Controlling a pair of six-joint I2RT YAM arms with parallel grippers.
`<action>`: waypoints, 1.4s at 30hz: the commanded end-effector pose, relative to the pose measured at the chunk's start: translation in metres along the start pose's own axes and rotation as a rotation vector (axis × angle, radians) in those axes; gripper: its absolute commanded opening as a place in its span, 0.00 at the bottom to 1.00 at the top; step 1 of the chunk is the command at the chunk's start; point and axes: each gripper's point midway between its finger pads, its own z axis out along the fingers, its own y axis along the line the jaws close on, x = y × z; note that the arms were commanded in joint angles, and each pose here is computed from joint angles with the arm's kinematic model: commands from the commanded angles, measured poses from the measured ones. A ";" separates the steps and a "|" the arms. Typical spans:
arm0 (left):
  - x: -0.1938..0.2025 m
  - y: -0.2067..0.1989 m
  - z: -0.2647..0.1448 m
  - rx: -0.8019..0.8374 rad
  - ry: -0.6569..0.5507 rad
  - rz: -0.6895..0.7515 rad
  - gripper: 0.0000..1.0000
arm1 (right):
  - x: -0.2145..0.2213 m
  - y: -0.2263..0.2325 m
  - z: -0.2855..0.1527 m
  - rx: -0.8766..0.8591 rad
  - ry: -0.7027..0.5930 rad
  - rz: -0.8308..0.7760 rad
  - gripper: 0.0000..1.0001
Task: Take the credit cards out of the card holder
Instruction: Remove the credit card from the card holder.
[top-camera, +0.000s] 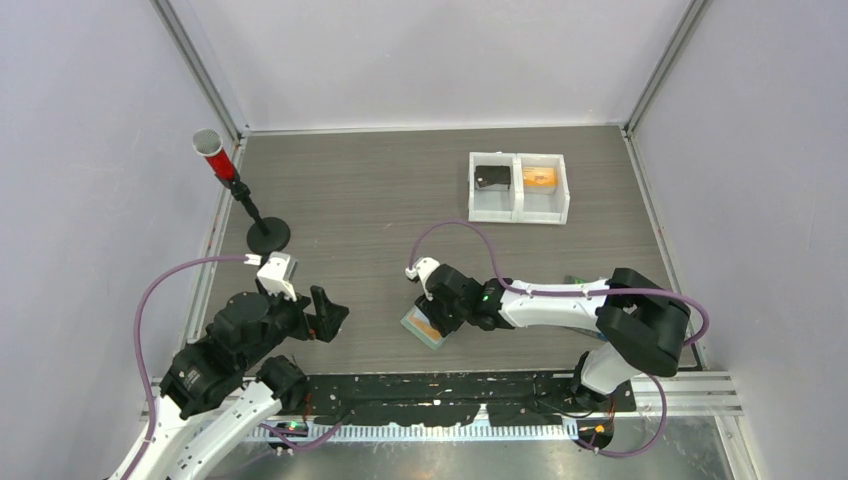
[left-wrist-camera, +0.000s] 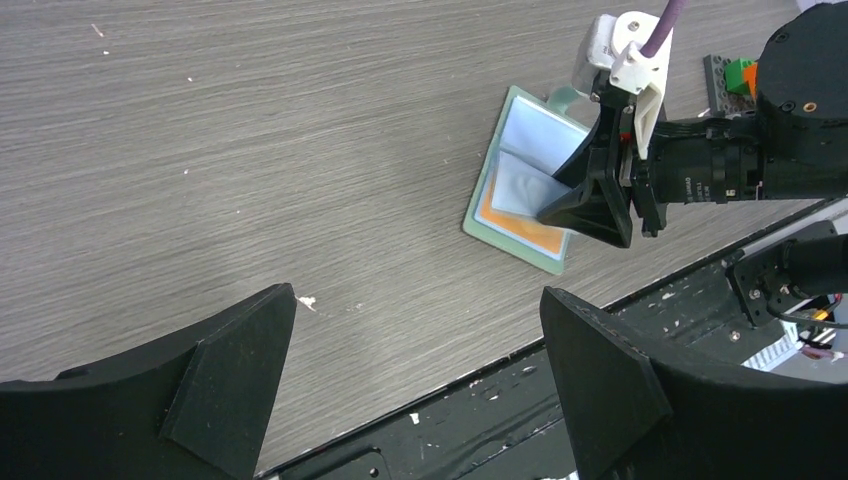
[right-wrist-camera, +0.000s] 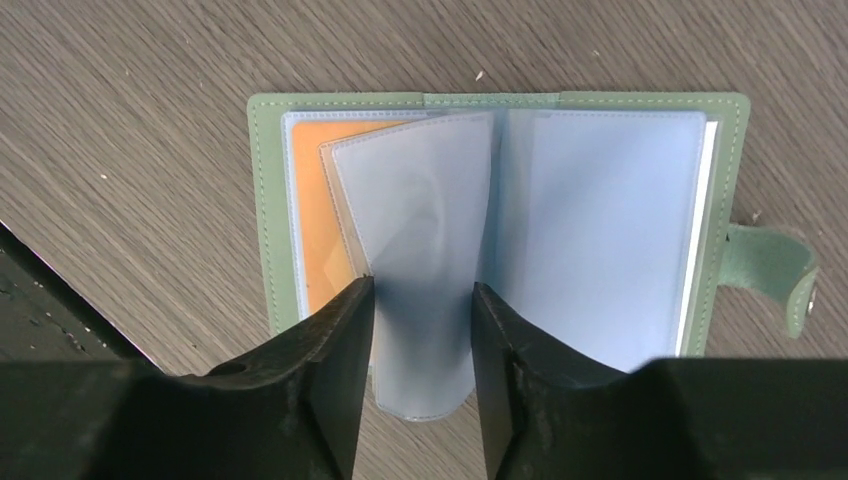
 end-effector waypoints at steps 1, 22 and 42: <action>-0.002 -0.002 0.004 -0.010 -0.004 -0.056 0.97 | -0.014 0.006 -0.002 0.002 -0.044 0.092 0.44; 0.067 -0.035 0.096 0.086 0.270 -0.282 0.60 | -0.053 0.046 -0.025 -0.325 -0.368 0.590 0.35; 0.067 -0.002 0.099 -0.085 0.254 -0.206 0.67 | -0.056 0.007 -0.059 -0.087 -0.393 0.460 0.61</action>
